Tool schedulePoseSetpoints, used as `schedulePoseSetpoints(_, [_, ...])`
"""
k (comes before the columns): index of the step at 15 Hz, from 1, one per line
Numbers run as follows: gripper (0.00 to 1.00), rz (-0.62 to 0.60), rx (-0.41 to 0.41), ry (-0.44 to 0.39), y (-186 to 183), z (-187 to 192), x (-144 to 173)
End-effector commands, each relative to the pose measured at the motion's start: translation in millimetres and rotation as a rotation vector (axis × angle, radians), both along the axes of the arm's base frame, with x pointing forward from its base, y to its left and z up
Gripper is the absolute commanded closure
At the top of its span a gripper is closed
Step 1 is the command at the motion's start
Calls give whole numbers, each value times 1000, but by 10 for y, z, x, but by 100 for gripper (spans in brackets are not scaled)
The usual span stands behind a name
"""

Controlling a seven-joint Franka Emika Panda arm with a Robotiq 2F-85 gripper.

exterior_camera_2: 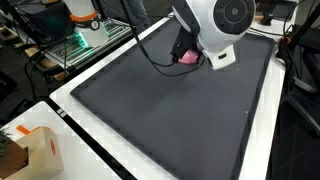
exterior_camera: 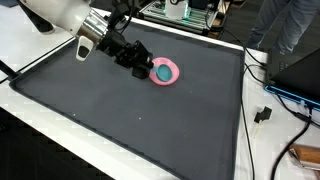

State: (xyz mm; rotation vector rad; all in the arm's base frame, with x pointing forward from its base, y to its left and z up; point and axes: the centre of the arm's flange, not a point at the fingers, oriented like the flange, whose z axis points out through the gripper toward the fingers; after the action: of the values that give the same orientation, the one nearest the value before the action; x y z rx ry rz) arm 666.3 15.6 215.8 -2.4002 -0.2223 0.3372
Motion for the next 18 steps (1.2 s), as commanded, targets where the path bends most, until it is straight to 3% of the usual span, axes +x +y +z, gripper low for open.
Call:
schedulePoseSetpoints(1, [75,49,-111,-12,-92,-451,62])
schedulePoseSetpoints(6, [75,112,-63,-35,-41,-416,93])
schedulePoseSetpoints(12, [75,8,14,43,-192,-481,111])
schedulePoseSetpoints(18, [75,53,55,39,-129,-351,89])
